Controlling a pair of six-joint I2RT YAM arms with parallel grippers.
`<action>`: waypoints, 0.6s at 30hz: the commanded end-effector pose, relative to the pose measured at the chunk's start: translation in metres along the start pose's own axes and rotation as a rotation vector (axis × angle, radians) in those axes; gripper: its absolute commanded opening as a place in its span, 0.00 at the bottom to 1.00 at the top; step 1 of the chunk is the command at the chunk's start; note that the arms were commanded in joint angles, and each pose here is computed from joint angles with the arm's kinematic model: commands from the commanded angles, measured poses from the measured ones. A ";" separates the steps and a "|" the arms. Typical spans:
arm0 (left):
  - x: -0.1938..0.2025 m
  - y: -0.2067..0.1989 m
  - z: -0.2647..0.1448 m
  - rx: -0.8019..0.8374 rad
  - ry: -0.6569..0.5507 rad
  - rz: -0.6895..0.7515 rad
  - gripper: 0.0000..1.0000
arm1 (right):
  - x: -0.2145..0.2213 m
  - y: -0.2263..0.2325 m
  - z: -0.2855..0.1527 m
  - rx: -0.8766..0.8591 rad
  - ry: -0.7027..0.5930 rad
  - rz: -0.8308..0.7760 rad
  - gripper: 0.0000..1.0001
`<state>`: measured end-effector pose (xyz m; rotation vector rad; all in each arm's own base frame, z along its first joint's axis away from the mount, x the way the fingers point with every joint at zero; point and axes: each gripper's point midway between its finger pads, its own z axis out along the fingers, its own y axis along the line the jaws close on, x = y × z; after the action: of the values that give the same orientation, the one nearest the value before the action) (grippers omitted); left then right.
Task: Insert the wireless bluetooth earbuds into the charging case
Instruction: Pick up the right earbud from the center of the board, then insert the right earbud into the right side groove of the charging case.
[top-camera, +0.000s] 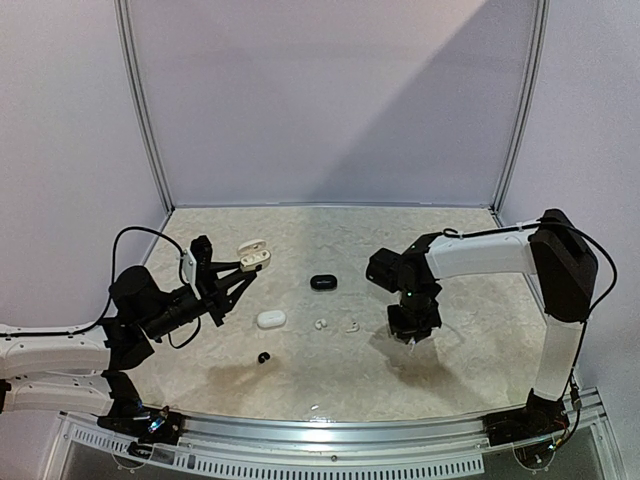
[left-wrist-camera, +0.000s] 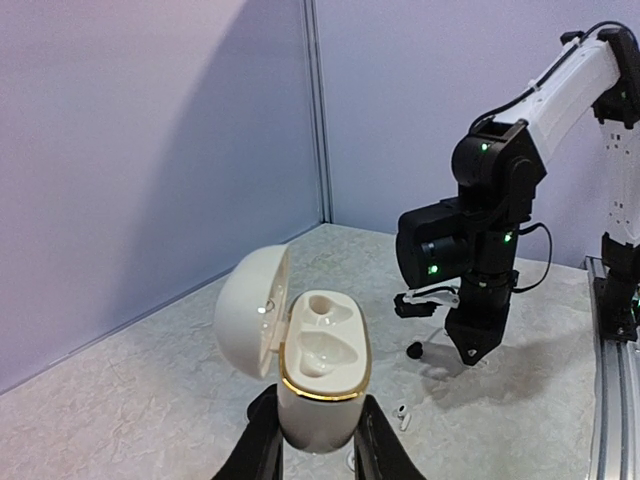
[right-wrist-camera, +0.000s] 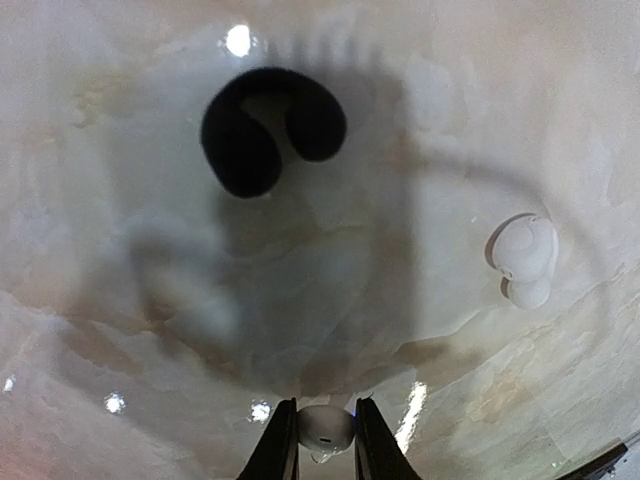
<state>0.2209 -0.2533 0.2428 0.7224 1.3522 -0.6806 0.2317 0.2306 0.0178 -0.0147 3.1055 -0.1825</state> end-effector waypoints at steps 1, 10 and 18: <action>-0.001 -0.006 0.000 0.018 -0.009 0.014 0.00 | -0.029 0.010 -0.031 -0.020 -0.099 -0.060 0.08; -0.021 -0.003 0.003 0.002 -0.071 0.082 0.00 | -0.098 0.091 -0.247 -0.257 -0.728 -0.311 0.01; -0.040 0.015 0.006 -0.097 -0.111 0.047 0.00 | -0.044 0.190 -0.398 -0.607 -1.255 -0.550 0.00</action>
<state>0.2279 -0.2496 0.2552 0.7098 1.2991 -0.6029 0.2806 0.4203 0.3325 -0.5989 2.0497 0.4476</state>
